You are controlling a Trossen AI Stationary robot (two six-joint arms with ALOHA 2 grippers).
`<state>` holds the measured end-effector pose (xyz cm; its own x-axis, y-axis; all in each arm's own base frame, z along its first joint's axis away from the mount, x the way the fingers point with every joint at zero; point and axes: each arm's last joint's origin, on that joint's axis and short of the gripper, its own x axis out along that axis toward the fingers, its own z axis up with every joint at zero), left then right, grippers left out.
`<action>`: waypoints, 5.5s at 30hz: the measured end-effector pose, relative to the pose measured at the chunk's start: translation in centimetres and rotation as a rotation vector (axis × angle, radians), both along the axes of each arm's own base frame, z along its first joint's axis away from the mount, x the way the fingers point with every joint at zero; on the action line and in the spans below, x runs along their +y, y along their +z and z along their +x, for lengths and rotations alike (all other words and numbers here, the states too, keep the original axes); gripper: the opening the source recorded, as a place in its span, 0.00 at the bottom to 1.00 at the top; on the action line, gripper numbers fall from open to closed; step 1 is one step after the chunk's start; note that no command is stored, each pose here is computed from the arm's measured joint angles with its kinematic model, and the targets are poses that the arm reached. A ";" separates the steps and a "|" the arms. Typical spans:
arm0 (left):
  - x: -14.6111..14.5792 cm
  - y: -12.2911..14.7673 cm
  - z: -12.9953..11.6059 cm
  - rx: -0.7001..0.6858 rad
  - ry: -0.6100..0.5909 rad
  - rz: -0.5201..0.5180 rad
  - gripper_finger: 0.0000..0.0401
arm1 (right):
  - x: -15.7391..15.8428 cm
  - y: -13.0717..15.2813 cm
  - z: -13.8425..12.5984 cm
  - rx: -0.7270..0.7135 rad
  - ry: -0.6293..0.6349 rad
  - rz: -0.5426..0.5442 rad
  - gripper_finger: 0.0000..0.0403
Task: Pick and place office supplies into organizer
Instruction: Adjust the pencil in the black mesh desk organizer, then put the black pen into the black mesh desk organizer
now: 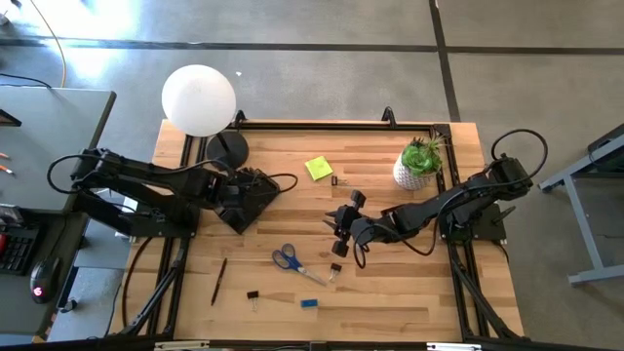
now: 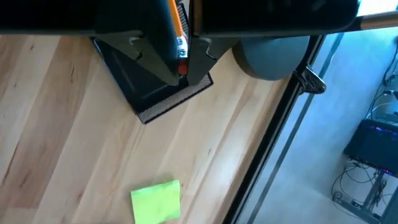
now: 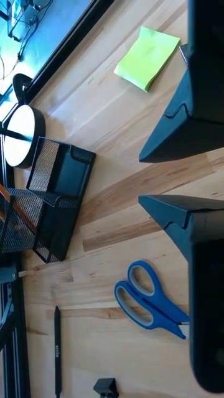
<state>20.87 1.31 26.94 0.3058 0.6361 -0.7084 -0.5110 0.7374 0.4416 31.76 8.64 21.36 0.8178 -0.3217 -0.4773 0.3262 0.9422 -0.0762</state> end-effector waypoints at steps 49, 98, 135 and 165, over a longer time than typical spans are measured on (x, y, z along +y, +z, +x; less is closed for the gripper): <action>-1.3 -1.4 -8.4 -0.432 0.062 -0.035 0.04 | 0.4 -0.1 -0.2 -0.006 -0.018 0.034 0.22; -1.3 -0.9 -8.3 -0.479 0.040 -0.032 0.04 | 0.4 0.1 -0.1 -0.027 -0.021 0.031 0.22; -1.4 -1.0 -8.3 -0.473 0.022 -0.084 0.04 | 0.4 0.1 -0.1 -0.025 -0.015 0.036 0.22; -1.7 0.1 -7.2 -0.584 -0.081 -0.114 0.40 | 0.4 0.0 -0.1 -0.017 -0.014 0.037 0.22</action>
<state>13.72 -0.41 27.08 0.7095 0.5243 -0.4708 -0.5856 0.8104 0.0201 31.66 9.02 21.36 0.8216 -0.3150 -0.4751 0.3400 0.9398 -0.0353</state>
